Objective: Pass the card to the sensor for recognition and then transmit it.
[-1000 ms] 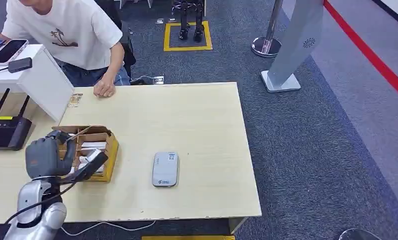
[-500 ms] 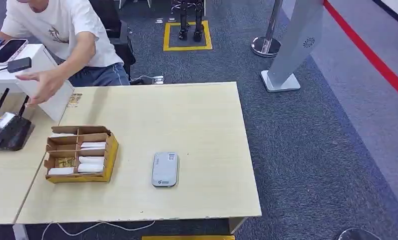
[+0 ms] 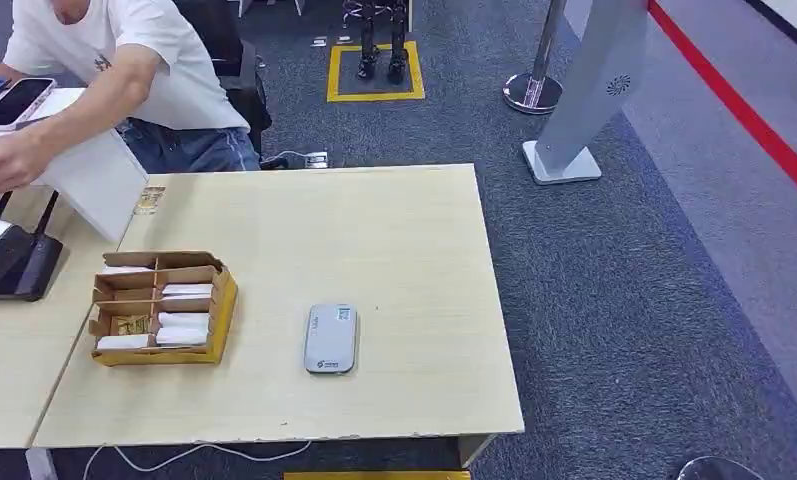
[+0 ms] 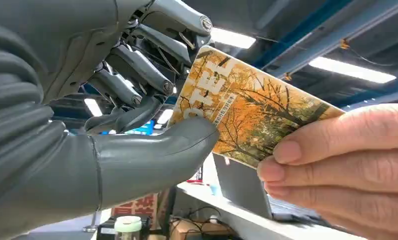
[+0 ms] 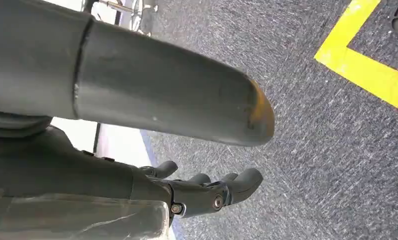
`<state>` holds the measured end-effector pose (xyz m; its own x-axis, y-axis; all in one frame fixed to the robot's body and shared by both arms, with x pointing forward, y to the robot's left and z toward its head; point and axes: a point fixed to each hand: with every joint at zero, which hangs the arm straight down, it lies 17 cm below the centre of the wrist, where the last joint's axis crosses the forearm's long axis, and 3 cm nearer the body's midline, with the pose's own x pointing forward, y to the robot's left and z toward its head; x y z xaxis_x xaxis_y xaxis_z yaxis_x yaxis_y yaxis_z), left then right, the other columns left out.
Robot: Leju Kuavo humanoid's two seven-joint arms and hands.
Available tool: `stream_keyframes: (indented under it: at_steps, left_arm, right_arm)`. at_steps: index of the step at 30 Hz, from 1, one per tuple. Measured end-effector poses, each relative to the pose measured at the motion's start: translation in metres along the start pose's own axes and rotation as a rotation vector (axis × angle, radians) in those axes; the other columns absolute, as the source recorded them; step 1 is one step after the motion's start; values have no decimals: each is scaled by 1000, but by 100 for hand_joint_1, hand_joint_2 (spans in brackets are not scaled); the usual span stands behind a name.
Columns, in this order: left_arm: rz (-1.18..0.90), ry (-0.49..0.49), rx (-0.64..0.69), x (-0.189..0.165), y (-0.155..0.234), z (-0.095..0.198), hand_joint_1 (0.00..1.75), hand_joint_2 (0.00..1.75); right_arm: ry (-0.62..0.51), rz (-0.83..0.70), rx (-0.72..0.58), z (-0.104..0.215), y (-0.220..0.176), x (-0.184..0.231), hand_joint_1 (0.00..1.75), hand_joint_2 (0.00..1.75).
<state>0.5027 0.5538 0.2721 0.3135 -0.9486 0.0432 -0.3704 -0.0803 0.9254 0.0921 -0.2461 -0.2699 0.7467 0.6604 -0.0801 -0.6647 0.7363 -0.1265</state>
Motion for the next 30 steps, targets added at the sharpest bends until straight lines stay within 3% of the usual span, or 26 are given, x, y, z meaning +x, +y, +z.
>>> stream_keyframes:
  at_steps: [17, 18, 19, 20, 30]
  left_arm:
    - [61, -55, -50, 38, -15, 6, 175, 175]
    - [64, -57, -48, 39, -14, 5, 0, 175]
    - [66, -58, -47, 41, -14, 5, 0, 175]
    - [69, -59, -46, 42, -14, 5, 0, 0]
    - [177, -101, -58, 69, -11, 12, 0, 0]
  right_arm:
    - [-5, -14, 7, 0, 3, 2, 0, 0]
    - [-5, -14, 7, 0, 3, 2, 0, 0]
    - [-5, -15, 8, 0, 3, 2, 0, 0]
    - [-5, -16, 8, 0, 3, 2, 0, 0]
    - [-5, -26, 16, 0, 7, -1, 0, 0]
